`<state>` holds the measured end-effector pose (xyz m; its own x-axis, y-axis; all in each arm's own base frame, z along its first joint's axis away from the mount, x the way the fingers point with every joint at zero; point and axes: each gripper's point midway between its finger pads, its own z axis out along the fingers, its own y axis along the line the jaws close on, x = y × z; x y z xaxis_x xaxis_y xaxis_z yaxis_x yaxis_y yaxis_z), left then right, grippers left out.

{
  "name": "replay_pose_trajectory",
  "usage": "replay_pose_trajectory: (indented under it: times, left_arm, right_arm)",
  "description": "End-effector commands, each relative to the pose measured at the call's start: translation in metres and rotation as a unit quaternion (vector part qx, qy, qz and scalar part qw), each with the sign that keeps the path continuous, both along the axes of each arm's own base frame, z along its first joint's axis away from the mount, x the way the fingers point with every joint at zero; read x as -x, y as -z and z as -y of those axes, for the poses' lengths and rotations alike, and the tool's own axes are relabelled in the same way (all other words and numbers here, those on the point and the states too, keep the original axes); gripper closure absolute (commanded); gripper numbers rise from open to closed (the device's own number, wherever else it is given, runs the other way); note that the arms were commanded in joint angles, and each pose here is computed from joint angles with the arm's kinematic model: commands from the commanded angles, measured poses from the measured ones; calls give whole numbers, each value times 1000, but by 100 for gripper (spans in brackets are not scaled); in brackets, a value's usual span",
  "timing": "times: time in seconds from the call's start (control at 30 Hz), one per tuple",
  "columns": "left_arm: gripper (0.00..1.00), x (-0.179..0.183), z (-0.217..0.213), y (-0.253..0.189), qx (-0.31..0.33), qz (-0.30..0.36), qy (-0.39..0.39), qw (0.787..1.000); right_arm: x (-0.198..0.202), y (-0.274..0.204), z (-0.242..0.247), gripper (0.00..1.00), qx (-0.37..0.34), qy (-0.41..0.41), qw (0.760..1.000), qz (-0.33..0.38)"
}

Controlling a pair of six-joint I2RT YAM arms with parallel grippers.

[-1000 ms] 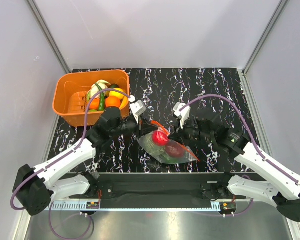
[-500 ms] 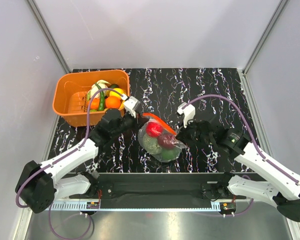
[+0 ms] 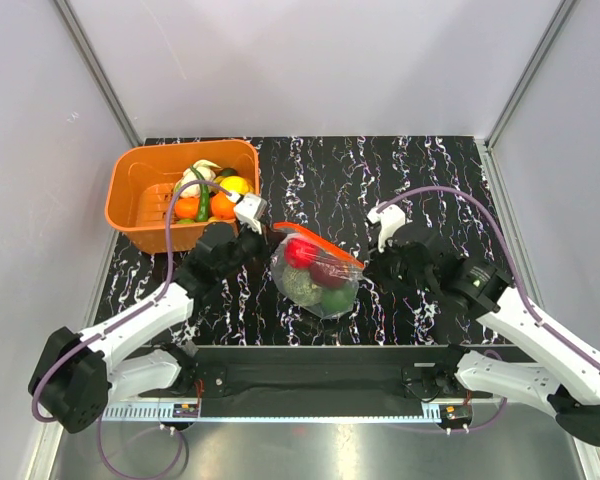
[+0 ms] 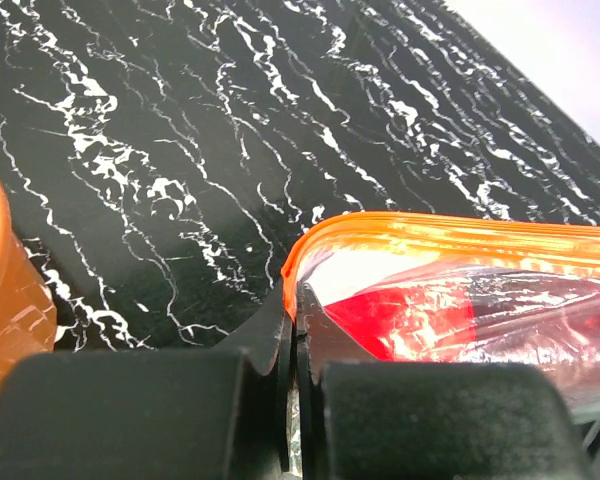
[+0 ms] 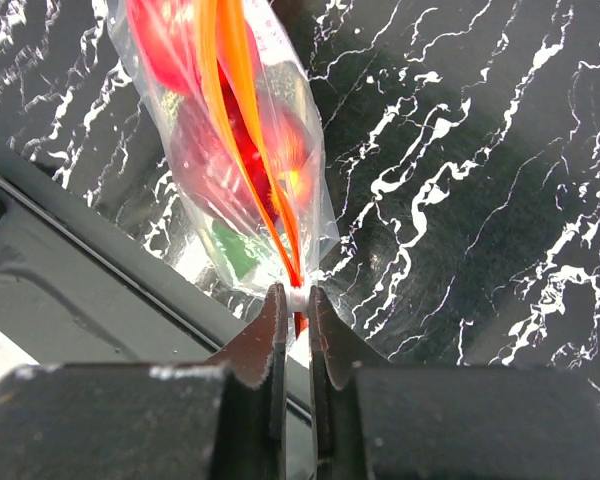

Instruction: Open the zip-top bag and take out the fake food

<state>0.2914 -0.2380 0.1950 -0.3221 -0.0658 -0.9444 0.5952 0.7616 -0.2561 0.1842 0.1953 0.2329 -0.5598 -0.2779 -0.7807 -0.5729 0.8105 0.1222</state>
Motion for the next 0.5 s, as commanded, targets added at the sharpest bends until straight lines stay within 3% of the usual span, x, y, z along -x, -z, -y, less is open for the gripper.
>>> replay_pose_trajectory:
  times: [0.0, 0.13, 0.2, 0.27, 0.3, 0.4, 0.47]
  left_arm:
    - [100, -19, -25, -12, 3, 35, -66, 997]
    - [100, -7, -15, -17, 15, 55, -22, 998]
    - [100, 7, -1, -26, 27, 81, 37, 996]
    - [100, 23, 8, -35, 45, 110, 87, 989]
    - [100, 37, 17, -37, 54, 115, 133, 983]
    - [100, 57, 29, -40, 72, 113, 197, 971]
    - [100, 63, 33, -40, 76, 108, 217, 967]
  right_arm:
    - [9, -16, 21, 100, 1, 32, 999, 2]
    - [14, -16, 24, 100, 2, 30, 1000, -3]
    - [14, -19, 23, 95, 2, 24, 1000, 1]
    - [9, -29, 20, 82, -10, 22, 1000, 17]
    - [6, -33, 21, 64, -12, 28, 999, 28]
    - [-5, -52, 11, 48, -28, 23, 998, 58]
    - [-14, -67, 2, 44, -41, 14, 996, 83]
